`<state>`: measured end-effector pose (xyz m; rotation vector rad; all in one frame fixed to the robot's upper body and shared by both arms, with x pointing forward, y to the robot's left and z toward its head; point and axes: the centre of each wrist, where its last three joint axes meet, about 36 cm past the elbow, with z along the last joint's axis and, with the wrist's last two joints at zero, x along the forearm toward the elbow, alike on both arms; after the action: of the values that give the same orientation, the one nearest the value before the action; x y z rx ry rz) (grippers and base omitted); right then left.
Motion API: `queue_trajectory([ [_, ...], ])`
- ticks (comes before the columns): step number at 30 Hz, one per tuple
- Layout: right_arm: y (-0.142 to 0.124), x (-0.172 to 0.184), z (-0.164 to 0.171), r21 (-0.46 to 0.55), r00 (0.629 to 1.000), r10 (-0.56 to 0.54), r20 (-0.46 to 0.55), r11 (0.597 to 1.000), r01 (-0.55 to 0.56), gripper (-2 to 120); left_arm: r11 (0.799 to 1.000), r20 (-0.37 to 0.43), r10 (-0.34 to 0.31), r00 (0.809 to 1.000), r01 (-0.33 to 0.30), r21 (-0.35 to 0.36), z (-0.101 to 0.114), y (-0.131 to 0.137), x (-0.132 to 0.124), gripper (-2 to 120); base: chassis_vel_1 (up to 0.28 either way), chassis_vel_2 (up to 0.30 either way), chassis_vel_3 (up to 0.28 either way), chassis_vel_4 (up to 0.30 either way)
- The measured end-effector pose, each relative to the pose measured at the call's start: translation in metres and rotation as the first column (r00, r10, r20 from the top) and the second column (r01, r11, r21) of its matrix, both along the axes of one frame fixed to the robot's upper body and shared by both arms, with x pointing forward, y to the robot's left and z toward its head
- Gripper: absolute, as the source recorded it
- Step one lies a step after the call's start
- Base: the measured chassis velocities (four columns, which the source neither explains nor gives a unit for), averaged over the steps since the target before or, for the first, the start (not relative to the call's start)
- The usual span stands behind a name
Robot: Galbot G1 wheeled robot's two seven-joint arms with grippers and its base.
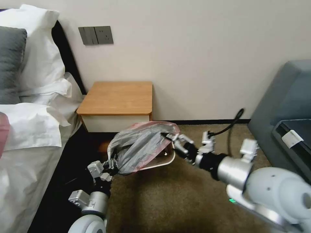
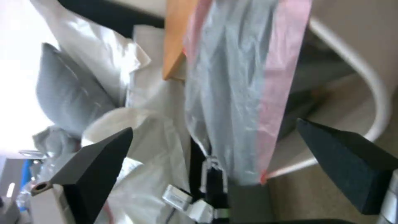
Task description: Pick up the garbage bag from the table and place it over the trash can.
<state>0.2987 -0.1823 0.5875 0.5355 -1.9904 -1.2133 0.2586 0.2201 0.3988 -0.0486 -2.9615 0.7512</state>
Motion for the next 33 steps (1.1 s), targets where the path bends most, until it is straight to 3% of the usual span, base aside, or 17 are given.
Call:
queue_trajectory([
  [10, 0.015, 0.002, -0.011, -0.039, 0.999, -0.013, 0.038, 0.999, 0.015, 96, 1.000, 0.012, -0.011, 1.000, 0.010, 0.012, 0.004, -0.004, -0.002, 5, 0.000, 0.000, 0.000, 0.000],
  [26, 0.030, 0.010, -0.036, -0.102, 0.984, 0.001, 0.177, 0.995, 0.017, 34, 1.000, 0.021, -0.009, 1.000, 0.009, -0.001, 0.009, -0.006, -0.004, 5, 0.000, 0.000, 0.000, 0.000],
  [33, 0.032, 0.011, -0.040, -0.115, 0.982, 0.005, 0.186, 0.993, 0.017, 10, 1.000, 0.023, -0.007, 1.000, 0.007, -0.003, 0.010, -0.005, -0.004, 5, 0.000, 0.000, 0.000, 0.000],
])
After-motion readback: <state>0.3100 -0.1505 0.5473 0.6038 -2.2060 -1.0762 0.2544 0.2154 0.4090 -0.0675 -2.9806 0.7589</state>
